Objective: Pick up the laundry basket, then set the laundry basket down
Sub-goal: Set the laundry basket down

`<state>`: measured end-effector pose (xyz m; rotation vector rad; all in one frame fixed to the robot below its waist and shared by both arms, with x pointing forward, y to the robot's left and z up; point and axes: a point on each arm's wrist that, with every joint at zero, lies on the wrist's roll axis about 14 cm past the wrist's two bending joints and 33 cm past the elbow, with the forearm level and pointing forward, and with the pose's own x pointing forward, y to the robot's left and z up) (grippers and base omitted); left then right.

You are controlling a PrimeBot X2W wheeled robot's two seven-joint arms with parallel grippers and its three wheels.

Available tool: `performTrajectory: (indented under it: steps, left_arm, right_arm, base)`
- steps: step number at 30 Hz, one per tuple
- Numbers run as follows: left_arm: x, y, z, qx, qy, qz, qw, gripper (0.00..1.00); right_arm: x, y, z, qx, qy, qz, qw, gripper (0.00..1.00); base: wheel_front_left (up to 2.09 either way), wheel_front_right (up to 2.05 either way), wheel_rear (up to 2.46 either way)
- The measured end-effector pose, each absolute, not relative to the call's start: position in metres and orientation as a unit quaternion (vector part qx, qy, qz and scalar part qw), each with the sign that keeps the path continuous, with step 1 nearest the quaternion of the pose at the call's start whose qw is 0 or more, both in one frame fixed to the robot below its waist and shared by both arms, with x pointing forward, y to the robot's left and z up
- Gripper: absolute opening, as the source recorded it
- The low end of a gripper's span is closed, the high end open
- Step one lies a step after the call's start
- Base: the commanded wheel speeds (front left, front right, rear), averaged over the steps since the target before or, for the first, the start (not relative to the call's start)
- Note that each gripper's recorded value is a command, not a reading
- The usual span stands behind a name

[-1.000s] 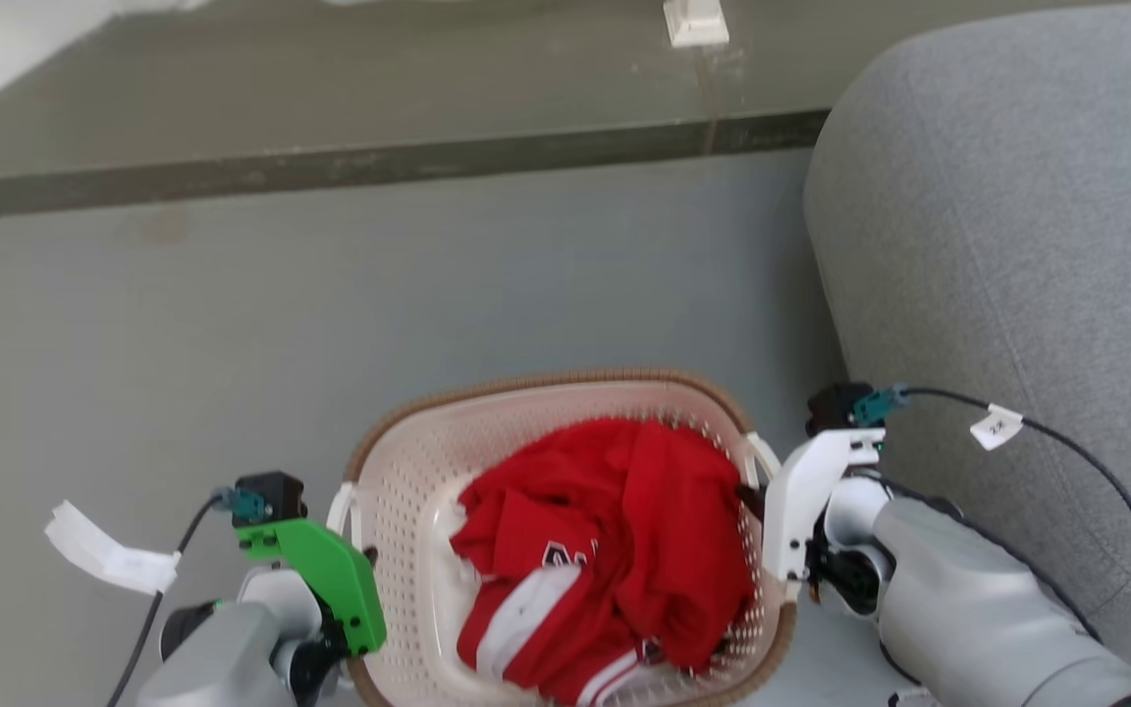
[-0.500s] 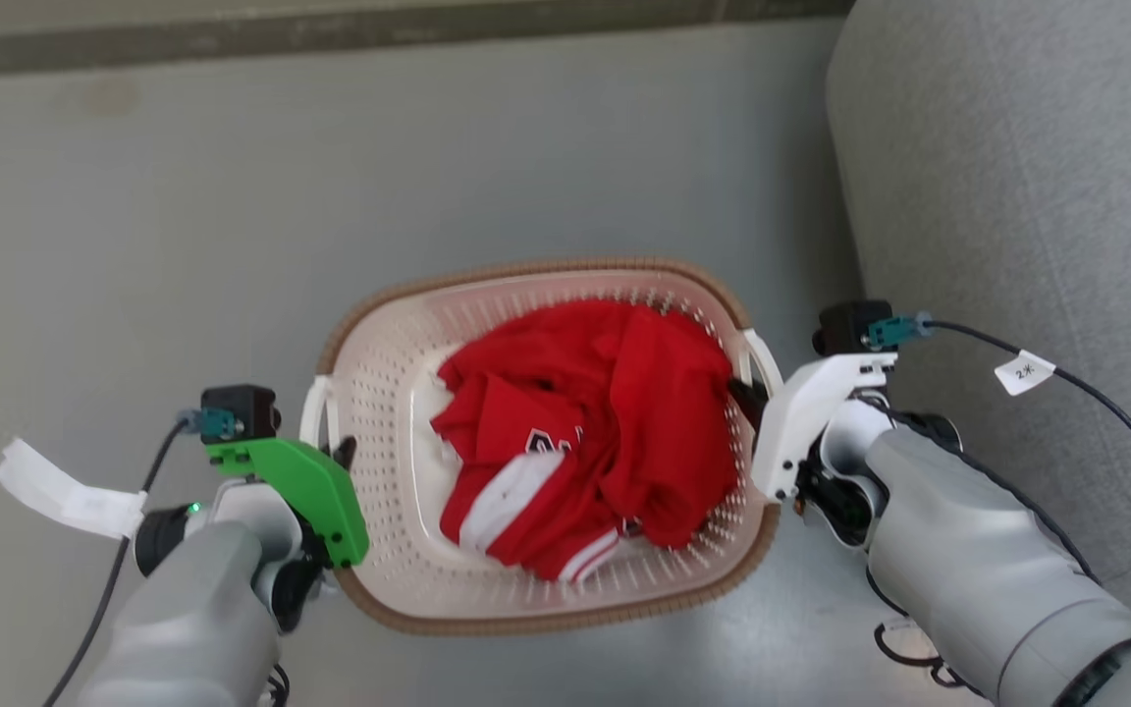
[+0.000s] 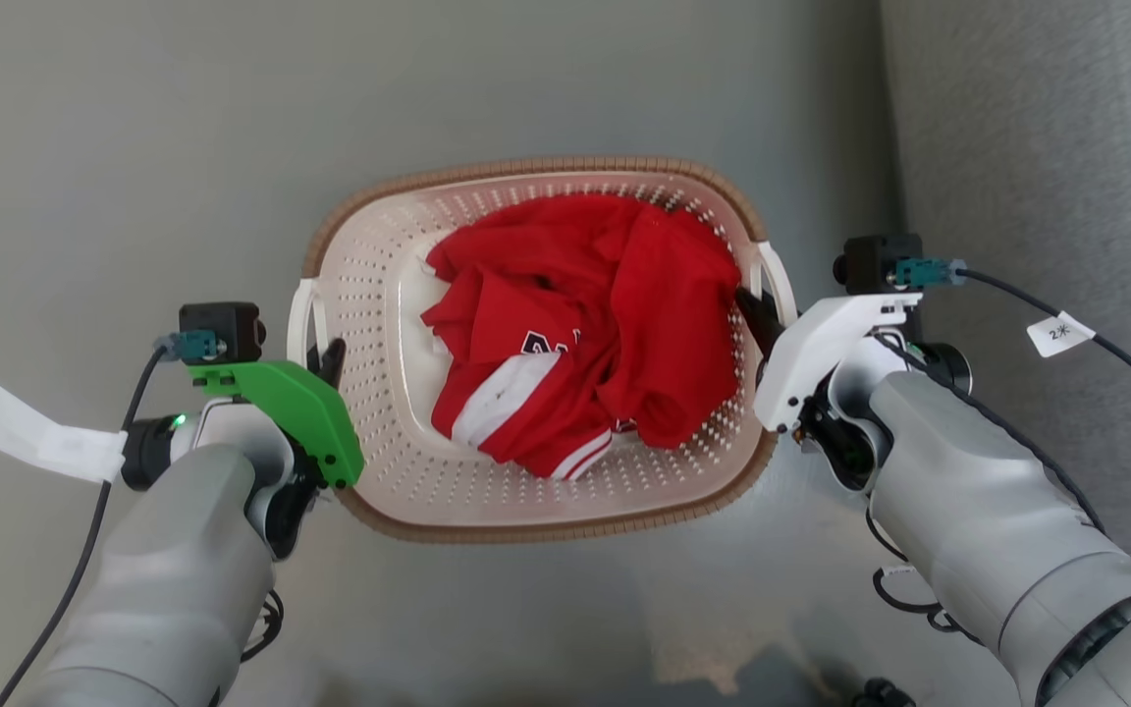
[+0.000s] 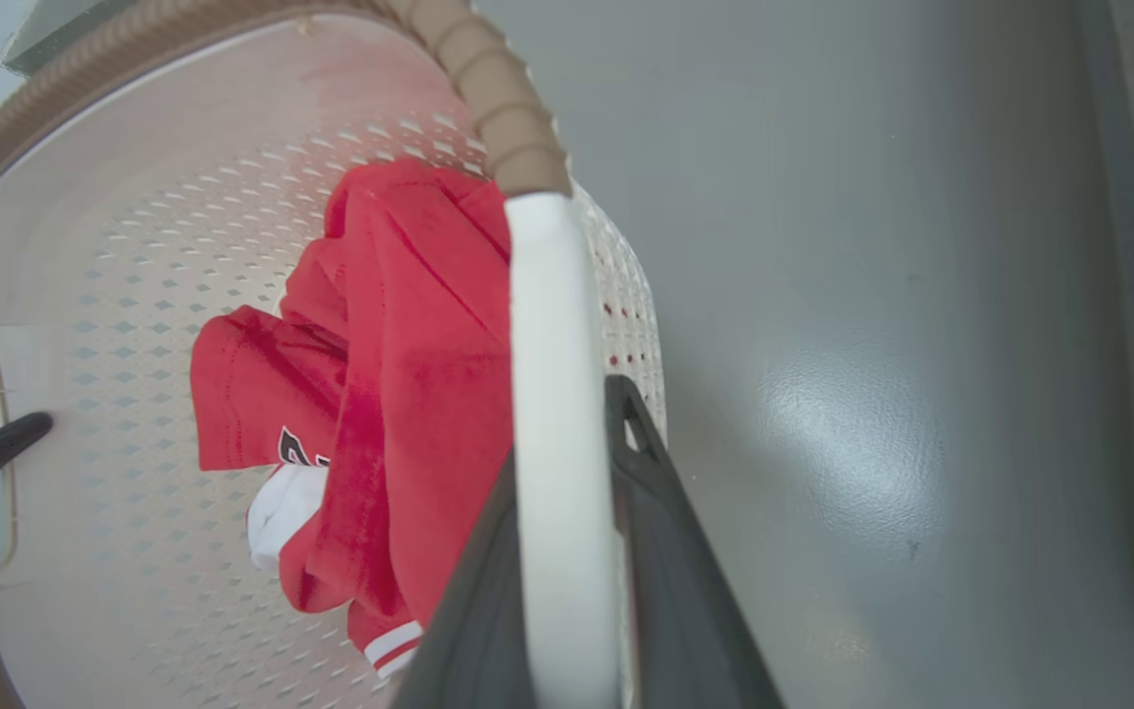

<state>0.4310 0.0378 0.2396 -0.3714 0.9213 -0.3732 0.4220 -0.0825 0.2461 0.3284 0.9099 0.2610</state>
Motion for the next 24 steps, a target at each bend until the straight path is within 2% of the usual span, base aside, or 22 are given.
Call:
performTrajectory:
  steps: [14,24]
  left_arm:
    - [0.437,0.043,0.189,-0.189,0.458,-0.154,0.855,0.00]
    - [0.427,0.049,0.162,-0.187,0.479,-0.143,0.846,0.00]
  right_arm:
    - [0.431,-0.076,0.194,0.158,0.460,0.128,0.864,0.00]
    - [0.418,-0.073,0.166,0.161,0.486,0.127,0.850,0.00]
  base:
    - [0.00,0.00,0.00]
    - [0.00,0.00,0.00]
